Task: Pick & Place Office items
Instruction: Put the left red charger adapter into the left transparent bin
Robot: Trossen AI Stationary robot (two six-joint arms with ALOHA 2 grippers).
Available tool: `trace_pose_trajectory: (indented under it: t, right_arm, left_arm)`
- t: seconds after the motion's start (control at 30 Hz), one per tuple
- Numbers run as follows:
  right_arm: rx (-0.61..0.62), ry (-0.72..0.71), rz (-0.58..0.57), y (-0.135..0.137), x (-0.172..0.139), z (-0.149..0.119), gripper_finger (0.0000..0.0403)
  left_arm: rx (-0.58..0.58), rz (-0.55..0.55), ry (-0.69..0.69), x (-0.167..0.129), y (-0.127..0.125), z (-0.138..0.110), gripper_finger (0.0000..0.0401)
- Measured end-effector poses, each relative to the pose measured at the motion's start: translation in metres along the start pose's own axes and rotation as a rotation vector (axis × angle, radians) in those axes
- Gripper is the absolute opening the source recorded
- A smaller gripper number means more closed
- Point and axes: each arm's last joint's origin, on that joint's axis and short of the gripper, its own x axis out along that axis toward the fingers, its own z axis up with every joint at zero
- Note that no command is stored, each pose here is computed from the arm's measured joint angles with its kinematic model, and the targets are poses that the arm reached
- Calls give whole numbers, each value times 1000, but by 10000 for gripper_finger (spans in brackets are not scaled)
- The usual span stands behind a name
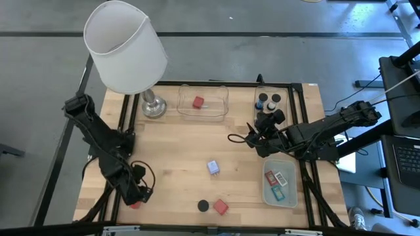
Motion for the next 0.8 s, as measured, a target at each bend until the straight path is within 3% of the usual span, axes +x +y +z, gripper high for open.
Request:
trace_pose_trajectory:
  t: [0.6,0.8]
  right_arm:
    - [10,13,21,1,0,0,300]
    - [10,13,21,1,0,0,300]
  left_arm:
    - [26,158,22,47,-8,-7,255]
    - [50,190,76,48,-7,-9,221]
